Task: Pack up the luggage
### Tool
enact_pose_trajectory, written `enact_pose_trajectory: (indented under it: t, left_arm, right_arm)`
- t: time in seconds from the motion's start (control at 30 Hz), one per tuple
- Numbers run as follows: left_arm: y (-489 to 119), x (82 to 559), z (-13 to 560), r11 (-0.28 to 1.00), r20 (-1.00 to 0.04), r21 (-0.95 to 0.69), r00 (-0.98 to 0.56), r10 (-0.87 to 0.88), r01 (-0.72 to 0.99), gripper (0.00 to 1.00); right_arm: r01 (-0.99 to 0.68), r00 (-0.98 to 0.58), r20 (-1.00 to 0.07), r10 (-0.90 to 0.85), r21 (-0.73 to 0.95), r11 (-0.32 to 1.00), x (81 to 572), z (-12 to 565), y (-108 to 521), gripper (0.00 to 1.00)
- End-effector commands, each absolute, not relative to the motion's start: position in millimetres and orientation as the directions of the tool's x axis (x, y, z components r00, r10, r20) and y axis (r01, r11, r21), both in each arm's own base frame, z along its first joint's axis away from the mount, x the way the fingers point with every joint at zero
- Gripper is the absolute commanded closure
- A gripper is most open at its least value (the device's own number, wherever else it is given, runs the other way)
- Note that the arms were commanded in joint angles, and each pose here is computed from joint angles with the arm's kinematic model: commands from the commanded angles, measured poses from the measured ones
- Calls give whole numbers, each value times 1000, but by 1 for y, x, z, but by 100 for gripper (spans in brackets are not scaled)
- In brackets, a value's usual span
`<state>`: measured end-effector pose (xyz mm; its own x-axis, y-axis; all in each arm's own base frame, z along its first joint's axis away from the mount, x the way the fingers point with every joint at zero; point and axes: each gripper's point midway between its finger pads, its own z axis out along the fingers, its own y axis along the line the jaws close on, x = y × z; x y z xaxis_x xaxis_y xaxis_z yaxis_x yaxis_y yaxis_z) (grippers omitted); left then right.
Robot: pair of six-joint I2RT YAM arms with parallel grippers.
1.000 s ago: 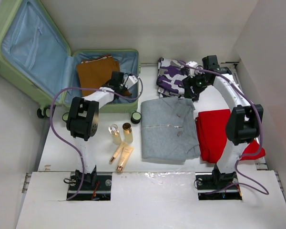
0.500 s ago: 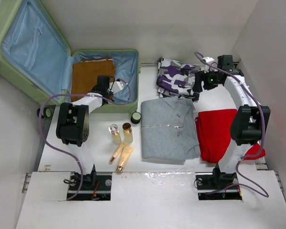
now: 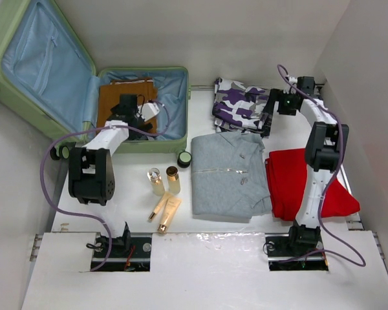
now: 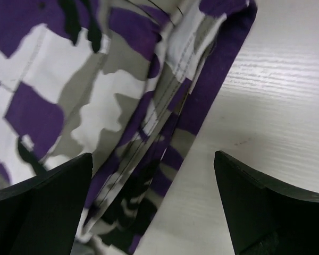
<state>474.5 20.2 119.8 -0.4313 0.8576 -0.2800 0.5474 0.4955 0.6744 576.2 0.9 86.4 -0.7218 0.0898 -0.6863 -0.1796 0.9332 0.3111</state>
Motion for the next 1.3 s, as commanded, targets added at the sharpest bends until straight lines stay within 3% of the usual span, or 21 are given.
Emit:
enact_pose_trajectory:
  t: [0.0,0.2,0.57,0.67,0.8,0.83,1.03,1.27]
  left_arm:
    - [8,469,187,605,-440,626,-417,795,493,0]
    - [-13,473,227,738,-595,503,-439,673,449,0]
    - [-29,478,246,784,-662,441,-432,613,436,0]
    - [-31,479,249,790,-675,432,-426,603,435,0]
    - [-34,483,254,804,-694,416,-422,583,425,0]
    - [-34,484,259,804,-699,420,-415,582,421,0]
    - [-44,479,261,830,-731,351,-428,532,433,0]
    - [-92,475,262,816,-802,177,-400,443,550,0]
  right_arm:
    - [-187,-663,-733,149,356,915,604,103,15,0]
    - [-174,-711,-684,161,394,902,609,63,35,0]
    - [-71,-809,-559,183,402,913,578,20,60,1]
    - [-79,-809,-552,202,442,893,581,14,67,17]
    - [-112,-801,-555,225,509,854,588,12,80,72]
    - [-133,-789,-572,223,514,847,592,16,82,100]
    - [-335,-697,-686,210,570,750,612,58,101,100]
    - [-550,-458,-860,225,472,689,629,203,117,100]
